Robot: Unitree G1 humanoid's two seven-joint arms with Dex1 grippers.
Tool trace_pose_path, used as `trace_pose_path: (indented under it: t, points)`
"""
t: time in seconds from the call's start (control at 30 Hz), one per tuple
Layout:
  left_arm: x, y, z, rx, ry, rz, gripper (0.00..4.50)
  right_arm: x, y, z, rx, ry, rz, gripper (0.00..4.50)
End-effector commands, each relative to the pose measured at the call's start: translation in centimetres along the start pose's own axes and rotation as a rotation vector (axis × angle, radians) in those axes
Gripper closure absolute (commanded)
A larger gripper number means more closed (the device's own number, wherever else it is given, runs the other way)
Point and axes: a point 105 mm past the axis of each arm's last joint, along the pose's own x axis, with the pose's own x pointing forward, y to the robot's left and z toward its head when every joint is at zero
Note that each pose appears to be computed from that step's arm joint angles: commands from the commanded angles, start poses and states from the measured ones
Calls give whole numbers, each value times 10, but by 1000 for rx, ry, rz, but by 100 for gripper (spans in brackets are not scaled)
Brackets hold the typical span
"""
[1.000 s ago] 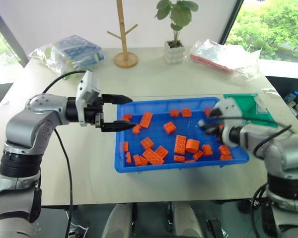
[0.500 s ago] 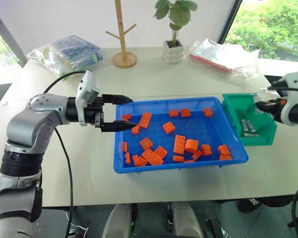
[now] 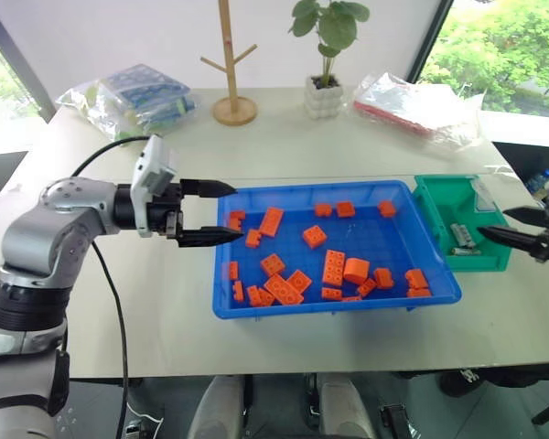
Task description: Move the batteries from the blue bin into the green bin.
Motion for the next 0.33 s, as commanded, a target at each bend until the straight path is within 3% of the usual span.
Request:
trace_pose_path:
  t: [0.03,0.33]
  points:
    - [-11,1,8,23,-15,19,0,-24,5,20,-92,-86,49,127]
    - [-17,4,6,34,0,30,0,-24,14,17,-121,-127,56,127]
